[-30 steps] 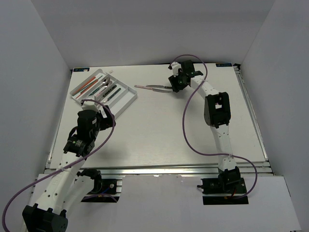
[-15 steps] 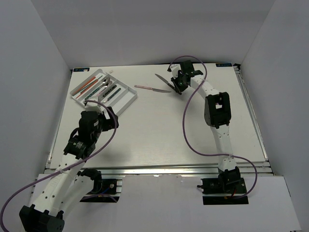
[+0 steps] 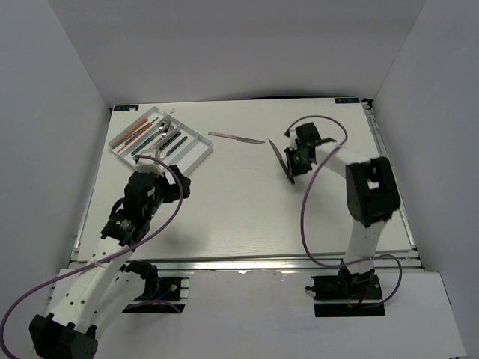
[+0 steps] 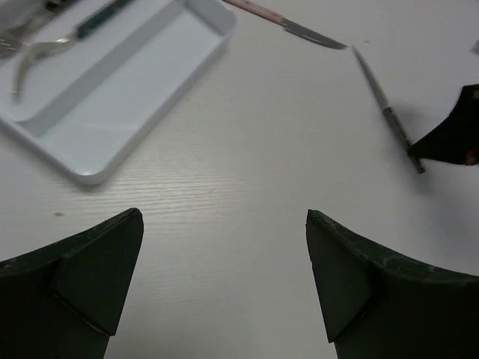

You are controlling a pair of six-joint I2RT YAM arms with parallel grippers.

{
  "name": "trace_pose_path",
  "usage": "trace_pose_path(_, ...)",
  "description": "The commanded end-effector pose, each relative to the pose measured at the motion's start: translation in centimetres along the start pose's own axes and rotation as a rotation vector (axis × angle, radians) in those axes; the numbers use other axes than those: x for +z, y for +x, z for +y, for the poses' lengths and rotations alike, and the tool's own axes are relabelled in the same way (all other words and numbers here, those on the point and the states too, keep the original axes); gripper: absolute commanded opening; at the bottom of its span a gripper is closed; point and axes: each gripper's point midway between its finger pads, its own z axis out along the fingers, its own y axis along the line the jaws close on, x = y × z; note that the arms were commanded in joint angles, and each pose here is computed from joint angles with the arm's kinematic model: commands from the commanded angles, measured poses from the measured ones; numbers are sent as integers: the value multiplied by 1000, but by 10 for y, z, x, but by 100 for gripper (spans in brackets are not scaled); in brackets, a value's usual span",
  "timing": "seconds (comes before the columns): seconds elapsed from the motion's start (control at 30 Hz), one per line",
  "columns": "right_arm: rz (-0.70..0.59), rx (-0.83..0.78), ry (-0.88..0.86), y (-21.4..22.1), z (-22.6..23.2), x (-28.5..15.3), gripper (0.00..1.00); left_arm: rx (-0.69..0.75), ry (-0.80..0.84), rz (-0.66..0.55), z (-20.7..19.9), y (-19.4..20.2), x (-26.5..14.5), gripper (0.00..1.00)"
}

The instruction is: Sort the eating utensils into containers

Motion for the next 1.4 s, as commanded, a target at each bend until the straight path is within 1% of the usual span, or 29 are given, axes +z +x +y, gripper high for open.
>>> trace_pose_path(0.0,-165,130,-8,3,44,-32,0,-124,271,64,-52,17,3,98)
trace_pose_path(0.03,-235,149,28,-5,46,-52,0,-211,327,79,-65,22,4,98)
trace_pose_path(0.07,-254,155,39,-1,54,-57,0,-248,383,58,-74,26,7,98)
trace_pose_path(0.1,-265,201,71,10,53,-57,0,-289,421,69,-84,29,5,98)
trace_pose_path(0.13,-315,224,77,5,57,-74,0,-300,434,67,-88,30,5,98)
trace_pose_path(0.17,-333,232,75,8,64,-79,0,-312,465,41,-96,23,4,98)
trace_pose_path(0.23,-389,282,42,11,74,-93,0,-350,510,64,-112,24,3,98)
trace_pose_path(0.33,-450,318,-16,14,96,-109,0,-440,598,64,-142,19,-2,98)
trace_pose_path(0.4,-455,304,-54,16,113,-115,0,-474,636,71,-160,23,-1,98)
trace_pose_path(0.43,-467,300,-81,14,122,-120,0,-486,641,35,-166,16,1,98)
trace_pose_path(0.47,-476,273,-128,16,139,-126,0,-481,646,57,-175,24,3,98)
trace_pose_path(0.5,-486,253,-177,15,152,-131,0,-481,658,50,-182,21,3,98)
trace_pose_path(0.53,-512,264,-215,14,162,-143,0,-480,662,49,-187,21,6,98)
trace_pose_path(0.57,-533,248,-266,14,179,-150,0,-471,658,77,-194,30,12,98)
trace_pose_path(0.63,-545,238,-339,19,202,-164,0,-466,656,89,-204,29,18,97)
trace_pose_path(0.77,-567,229,-389,20,225,-179,0,-454,542,74,-198,35,37,93)
trace_pose_path(0.87,-562,204,-436,24,247,-183,0,-454,508,63,-194,36,43,88)
trace_pose_path(0.93,-544,182,-442,24,261,-182,0,-450,507,61,-195,36,45,76)
trace_pose_path(0.97,-541,178,-436,23,264,-181,0,-443,510,58,-197,33,45,68)
trace_pose_path(1.0,-540,175,-437,21,268,-181,0,-435,509,57,-197,32,45,39)
trace_pose_path(1.07,-544,179,-443,19,270,-181,0,-413,485,63,-195,31,47,13)
trace_pose_path(1.1,-549,200,-429,20,267,-180,0,-373,473,57,-192,31,47,0)
trace_pose_path(1.17,-571,241,-396,22,256,-181,46,-248,410,68,-178,31,48,0)
trace_pose_path(1.2,-625,277,-367,18,243,-193,66,-96,383,1,-175,5,50,0)
trace_pose_path(1.23,-615,282,-315,30,229,-186,88,28,263,50,-148,12,55,0)
trace_pose_path(1.27,-636,293,-284,33,218,-190,89,243,187,60,-123,8,69,0)
trace_pose_path(1.3,-692,324,-236,32,199,-205,89,341,142,36,-117,-19,74,0)
trace_pose_path(1.33,-674,327,-181,47,183,-198,89,461,7,107,-80,-15,83,0)
trace_pose_path(1.37,-693,337,-162,50,174,-202,89,669,-47,194,-59,-4,99,0)
